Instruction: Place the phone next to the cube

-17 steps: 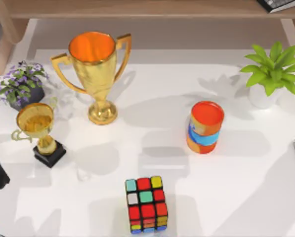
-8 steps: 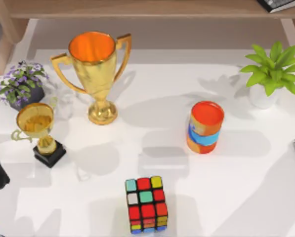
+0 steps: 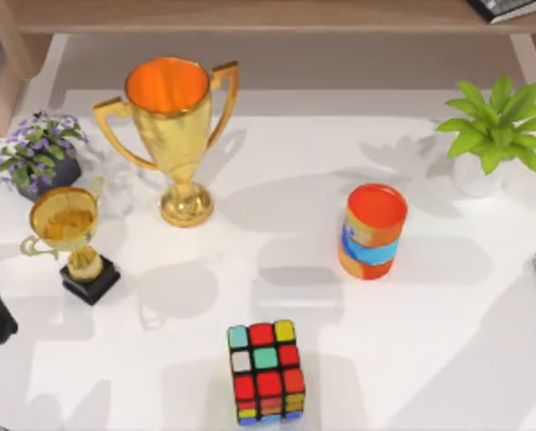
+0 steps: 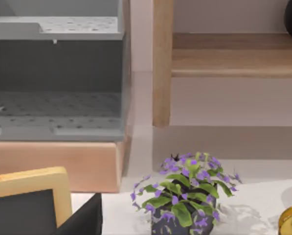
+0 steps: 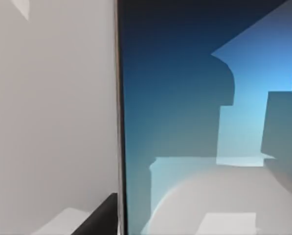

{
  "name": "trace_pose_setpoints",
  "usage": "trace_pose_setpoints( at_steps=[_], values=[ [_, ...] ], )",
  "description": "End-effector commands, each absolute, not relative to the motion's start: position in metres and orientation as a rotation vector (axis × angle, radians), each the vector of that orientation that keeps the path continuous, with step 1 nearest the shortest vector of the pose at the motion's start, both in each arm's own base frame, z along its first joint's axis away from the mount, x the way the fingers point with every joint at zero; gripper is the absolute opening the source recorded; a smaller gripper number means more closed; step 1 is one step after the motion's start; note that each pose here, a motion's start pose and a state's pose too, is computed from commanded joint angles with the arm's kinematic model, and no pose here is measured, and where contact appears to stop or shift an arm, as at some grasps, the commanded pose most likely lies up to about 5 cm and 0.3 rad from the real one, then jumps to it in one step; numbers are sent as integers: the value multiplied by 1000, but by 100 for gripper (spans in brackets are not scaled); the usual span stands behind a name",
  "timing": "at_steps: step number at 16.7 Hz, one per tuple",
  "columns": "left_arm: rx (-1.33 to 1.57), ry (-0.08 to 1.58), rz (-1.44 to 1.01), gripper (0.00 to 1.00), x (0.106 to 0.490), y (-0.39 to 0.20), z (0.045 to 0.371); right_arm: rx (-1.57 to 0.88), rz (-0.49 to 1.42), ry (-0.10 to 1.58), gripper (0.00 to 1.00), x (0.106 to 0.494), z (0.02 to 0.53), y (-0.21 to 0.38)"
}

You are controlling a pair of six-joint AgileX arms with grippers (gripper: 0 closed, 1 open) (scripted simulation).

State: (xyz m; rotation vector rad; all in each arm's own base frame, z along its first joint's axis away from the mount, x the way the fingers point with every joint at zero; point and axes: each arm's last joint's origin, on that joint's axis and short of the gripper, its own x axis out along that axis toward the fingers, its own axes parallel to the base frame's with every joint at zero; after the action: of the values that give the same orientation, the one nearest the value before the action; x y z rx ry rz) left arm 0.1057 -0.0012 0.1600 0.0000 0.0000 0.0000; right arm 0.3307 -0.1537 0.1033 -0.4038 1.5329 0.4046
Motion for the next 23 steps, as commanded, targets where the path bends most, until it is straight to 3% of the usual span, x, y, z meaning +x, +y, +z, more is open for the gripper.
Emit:
trace_pose_setpoints(
  at_steps=[15,23],
  values=[
    [0,0,0,100,106,-1,160,-408,374,1493,0,334,145,-149],
    [0,0,0,100,106,-1,160,-391,245,1309,0,351,214,-75]
  ],
)
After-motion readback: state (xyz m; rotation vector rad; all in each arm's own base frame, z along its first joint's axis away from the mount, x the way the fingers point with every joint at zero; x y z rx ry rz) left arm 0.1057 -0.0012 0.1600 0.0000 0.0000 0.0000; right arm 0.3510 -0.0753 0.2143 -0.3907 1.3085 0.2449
